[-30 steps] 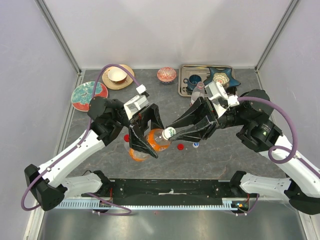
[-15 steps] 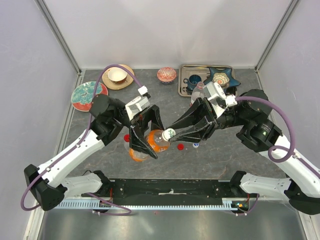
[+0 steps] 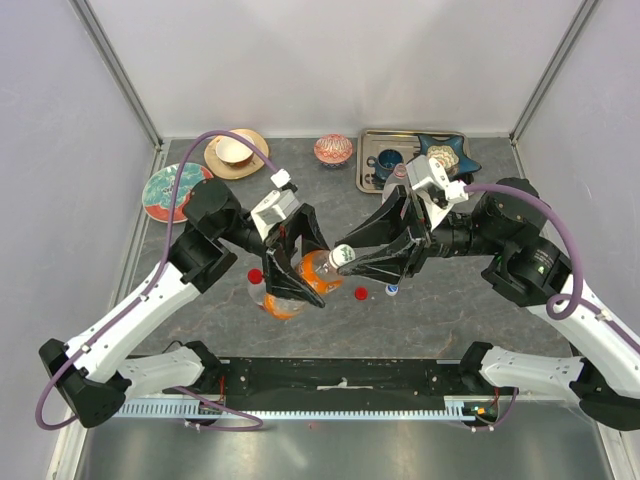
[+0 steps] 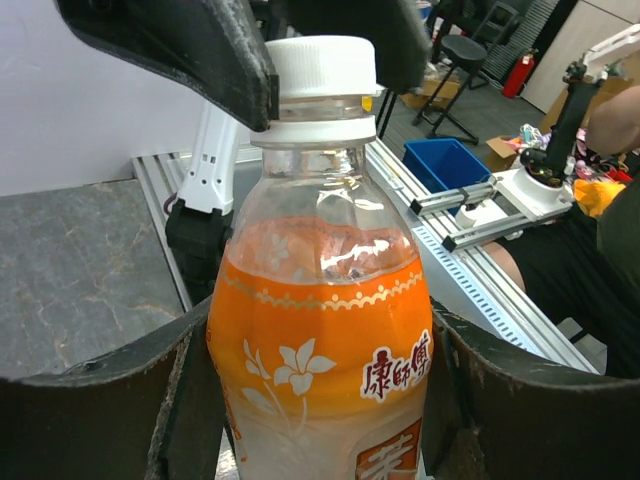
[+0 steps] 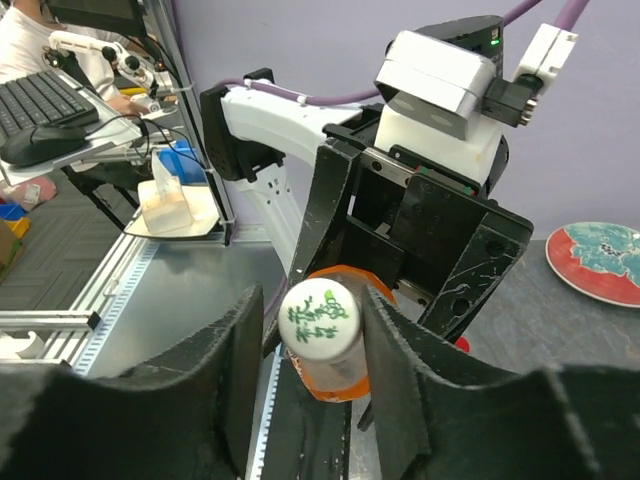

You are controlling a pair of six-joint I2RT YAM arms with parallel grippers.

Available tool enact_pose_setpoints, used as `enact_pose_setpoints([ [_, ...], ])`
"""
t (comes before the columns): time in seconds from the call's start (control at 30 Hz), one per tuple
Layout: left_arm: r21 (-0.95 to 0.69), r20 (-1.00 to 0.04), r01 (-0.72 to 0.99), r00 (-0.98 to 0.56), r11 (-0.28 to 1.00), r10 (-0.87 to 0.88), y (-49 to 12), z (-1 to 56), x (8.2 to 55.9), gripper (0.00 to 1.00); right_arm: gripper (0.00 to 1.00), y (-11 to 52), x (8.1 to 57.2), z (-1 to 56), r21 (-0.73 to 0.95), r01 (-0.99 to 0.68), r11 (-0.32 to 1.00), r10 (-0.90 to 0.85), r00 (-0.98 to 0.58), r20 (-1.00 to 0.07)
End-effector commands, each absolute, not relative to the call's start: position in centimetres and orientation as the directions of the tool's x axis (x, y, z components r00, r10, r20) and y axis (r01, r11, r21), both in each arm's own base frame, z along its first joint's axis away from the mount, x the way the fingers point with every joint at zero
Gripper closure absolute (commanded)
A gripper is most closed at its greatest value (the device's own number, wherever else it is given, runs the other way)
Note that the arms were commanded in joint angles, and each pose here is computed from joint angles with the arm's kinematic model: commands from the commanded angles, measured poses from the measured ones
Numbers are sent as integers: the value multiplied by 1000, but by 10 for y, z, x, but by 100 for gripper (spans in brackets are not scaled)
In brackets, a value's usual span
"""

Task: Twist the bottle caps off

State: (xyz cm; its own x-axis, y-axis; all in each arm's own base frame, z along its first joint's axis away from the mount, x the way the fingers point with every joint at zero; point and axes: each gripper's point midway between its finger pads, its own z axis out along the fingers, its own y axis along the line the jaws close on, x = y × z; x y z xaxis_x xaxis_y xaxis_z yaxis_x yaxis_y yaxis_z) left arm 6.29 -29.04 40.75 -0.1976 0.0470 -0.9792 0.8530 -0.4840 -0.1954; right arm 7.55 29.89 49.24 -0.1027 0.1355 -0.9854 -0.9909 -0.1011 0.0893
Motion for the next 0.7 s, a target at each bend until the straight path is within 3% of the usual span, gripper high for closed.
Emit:
enact_pose_setpoints([
  [0.0, -150, -987, 907, -163, -394, 1, -294, 415, 79, 59, 45, 290, 67, 510, 61, -994, -94, 170, -76, -983],
  [0.07, -150, -987, 908, -162, -391, 2, -294, 414, 80, 58, 37, 289, 70, 512, 63, -995, -73, 175, -75, -982],
  [0.27, -150, -987, 908, -160, -391, 5, -294, 412, 80, 57, 25, 288, 79, 518, 79, -997, -15, 194, -80, -978],
  [0.67, -147, -987, 913, -158, -380, 1, -294, 411, 80, 57, 23, 288, 90, 521, 93, -995, 45, 206, -82, -975],
])
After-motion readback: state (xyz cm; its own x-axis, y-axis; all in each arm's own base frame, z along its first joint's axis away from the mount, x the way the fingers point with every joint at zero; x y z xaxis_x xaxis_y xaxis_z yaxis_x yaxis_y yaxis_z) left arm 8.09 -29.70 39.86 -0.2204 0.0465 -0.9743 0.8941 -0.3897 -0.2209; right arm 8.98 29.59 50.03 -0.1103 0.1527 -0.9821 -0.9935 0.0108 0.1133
